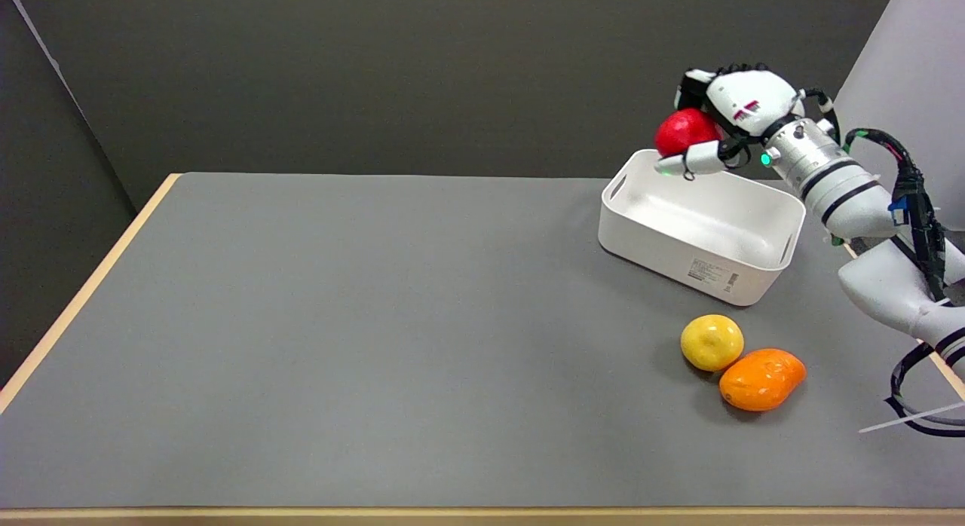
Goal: Place tomato into white box.
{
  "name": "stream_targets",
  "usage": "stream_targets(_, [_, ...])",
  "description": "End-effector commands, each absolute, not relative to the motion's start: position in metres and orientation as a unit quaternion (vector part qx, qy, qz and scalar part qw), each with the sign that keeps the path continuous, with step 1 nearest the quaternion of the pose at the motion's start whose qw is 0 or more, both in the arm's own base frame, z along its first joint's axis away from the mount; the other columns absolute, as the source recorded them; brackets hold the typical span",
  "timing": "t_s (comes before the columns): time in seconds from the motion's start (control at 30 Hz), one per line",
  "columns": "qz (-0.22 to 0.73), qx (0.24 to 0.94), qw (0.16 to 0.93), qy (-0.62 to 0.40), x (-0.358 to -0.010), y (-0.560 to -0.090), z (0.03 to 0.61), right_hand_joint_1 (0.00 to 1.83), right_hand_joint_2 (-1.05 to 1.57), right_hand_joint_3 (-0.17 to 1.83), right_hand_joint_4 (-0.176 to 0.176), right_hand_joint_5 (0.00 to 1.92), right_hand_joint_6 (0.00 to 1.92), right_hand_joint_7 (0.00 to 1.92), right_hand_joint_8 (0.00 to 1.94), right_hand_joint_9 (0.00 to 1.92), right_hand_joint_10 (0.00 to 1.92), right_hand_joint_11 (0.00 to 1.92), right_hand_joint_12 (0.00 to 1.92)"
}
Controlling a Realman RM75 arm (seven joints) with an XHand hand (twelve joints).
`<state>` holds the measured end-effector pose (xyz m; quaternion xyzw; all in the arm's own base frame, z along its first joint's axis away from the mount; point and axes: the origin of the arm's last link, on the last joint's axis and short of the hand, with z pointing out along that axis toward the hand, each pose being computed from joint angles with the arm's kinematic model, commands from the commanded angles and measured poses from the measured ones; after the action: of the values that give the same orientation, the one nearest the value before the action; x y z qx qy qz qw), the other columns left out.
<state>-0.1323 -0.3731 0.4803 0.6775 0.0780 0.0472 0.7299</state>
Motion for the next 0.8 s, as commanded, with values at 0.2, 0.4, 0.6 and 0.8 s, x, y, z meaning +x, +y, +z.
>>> stream_targets(0.2, [-0.01,0.614,0.79,-0.002,-0.194,-0.373,0.535,1.34,1.09,0.29,-0.158,0.63,1.59,0.88,1.23,0.73,1.43,0.75,1.73])
stream_targets(0.4, [-0.016,0.614,0.789,-0.007,-0.2,-0.372,0.535,1.34,1.1,0.25,-0.156,0.62,1.6,0.87,1.24,0.73,1.43,0.74,1.71])
stream_targets(0.6, [-0.015,0.615,0.788,-0.009,-0.203,-0.368,0.535,1.16,1.11,0.32,-0.058,0.59,1.63,0.84,1.28,0.78,1.36,0.67,1.72])
stream_targets(0.8, [0.042,0.612,0.788,-0.041,-0.202,-0.366,0.536,0.64,0.72,0.95,0.142,0.37,0.83,0.51,0.58,0.5,1.02,0.44,1.55])
